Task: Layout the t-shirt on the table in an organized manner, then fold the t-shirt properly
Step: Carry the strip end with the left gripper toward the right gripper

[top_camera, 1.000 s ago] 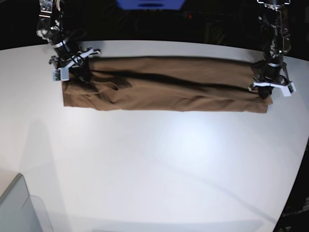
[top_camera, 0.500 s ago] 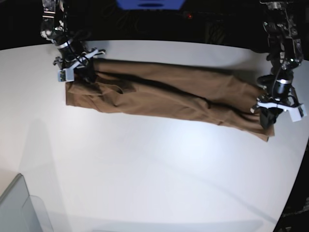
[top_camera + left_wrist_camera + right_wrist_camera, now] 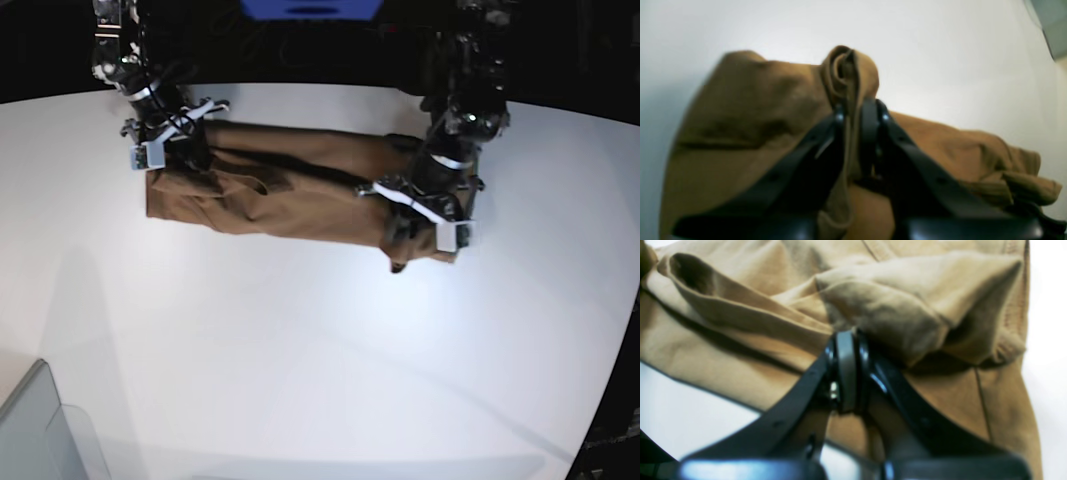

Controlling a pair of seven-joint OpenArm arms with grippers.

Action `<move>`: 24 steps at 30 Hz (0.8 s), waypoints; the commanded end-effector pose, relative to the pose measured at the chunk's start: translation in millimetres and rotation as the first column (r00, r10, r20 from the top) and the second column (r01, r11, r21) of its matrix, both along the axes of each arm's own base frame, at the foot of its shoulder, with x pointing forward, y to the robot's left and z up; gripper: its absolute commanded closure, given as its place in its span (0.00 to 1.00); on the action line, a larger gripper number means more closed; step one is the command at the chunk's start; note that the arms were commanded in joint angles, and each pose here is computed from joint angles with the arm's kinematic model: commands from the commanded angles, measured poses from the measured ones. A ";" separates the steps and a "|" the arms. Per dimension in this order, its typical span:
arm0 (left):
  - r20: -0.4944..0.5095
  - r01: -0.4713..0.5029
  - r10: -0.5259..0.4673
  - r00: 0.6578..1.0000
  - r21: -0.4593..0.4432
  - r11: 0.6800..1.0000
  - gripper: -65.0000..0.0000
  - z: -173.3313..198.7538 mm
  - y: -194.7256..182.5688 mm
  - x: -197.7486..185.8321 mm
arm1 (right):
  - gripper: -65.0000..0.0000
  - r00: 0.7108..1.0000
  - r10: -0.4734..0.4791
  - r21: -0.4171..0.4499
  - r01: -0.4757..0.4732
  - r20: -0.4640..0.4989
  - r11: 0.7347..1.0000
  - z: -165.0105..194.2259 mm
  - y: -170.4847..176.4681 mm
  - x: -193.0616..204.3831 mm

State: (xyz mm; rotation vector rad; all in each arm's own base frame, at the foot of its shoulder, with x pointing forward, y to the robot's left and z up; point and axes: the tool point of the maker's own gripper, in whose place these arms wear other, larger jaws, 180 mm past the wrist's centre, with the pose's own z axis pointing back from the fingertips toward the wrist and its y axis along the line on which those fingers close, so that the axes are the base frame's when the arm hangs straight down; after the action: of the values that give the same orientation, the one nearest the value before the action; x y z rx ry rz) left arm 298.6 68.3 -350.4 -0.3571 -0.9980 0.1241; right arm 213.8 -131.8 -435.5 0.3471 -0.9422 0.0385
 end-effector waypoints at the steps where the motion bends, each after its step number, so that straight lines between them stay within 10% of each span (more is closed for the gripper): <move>1: 0.055 0.013 -0.014 0.998 0.003 1.000 1.00 12.5 -8.3 7.0 | 1.00 0.999 0.026 -0.025 -0.027 -0.042 0.999 -6.6 0.8 -7.8; 19: 0.008 0.276 -0.278 0.960 0.105 0.955 0.99 -14.4 -90.9 -0.1 | 1.00 0.999 0.032 -0.032 -0.032 0.000 0.999 7.7 1.1 -0.3; 24: 0.009 0.276 -0.278 0.961 0.104 0.956 0.74 -15.2 -91.3 -3.5 | 0.94 0.997 0.044 -0.042 -0.041 0.061 0.998 29.4 3.4 7.7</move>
State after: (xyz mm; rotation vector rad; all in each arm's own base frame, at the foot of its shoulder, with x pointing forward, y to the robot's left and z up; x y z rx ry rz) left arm 287.7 -18.7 -380.4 -0.3832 -0.9098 -0.1833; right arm 213.4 -126.6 -418.9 0.3256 -0.9408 0.1071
